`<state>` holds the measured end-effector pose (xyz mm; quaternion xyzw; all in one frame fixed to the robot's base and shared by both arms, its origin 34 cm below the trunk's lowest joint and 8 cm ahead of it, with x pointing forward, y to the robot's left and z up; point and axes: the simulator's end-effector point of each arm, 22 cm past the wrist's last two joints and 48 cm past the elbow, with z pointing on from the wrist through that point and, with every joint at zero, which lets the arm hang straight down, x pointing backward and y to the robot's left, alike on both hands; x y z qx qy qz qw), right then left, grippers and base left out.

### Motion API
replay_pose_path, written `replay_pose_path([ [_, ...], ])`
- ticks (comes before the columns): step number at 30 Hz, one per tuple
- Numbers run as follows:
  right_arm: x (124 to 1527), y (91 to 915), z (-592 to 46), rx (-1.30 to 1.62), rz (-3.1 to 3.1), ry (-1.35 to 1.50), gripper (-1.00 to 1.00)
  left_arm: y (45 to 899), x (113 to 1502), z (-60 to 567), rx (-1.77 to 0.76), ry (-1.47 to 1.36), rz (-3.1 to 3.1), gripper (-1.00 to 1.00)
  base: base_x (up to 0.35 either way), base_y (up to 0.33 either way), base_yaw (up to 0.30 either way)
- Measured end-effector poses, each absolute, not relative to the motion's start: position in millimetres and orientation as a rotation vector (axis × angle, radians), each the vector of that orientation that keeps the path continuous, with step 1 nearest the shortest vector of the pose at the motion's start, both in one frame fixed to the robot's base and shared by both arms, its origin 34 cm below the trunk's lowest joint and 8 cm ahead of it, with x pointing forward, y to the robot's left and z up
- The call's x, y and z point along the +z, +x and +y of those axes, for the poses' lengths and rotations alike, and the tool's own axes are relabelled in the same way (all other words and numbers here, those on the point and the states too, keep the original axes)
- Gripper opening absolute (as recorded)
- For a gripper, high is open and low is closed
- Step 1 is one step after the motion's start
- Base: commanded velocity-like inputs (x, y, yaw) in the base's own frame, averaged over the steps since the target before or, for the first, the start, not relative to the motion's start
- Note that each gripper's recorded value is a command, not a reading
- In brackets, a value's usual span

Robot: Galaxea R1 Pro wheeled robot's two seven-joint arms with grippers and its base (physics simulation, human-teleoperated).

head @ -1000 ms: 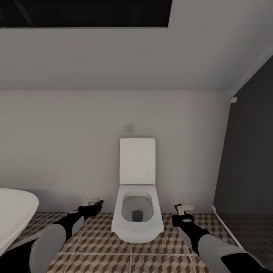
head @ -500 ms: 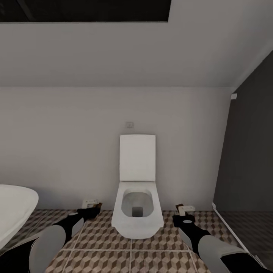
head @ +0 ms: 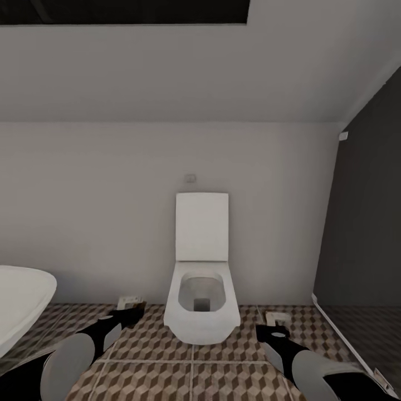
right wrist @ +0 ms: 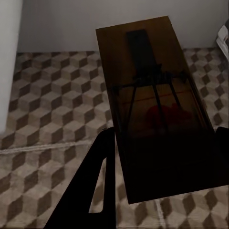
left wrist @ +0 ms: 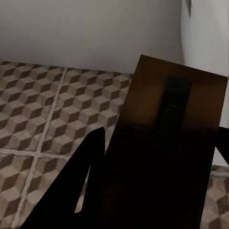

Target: Take the four mousetraps from the cabinet in the bathroom and place them on the bathroom floor. Make sure all four end up on the same floor surface, and ensure that at least two of them are either under or directly next to the same bathroom sink.

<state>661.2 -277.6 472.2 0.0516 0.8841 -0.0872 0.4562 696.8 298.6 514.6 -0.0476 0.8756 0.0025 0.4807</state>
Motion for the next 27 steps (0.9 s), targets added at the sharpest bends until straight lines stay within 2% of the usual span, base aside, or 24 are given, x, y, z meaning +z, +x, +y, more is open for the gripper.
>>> replay_pose_path([
  [27,405,643,-279,-0.227,2.231,0.112,-1.0,670,432,304,0.009,-0.141,2.199,-1.0,0.0,0.0,0.0],
])
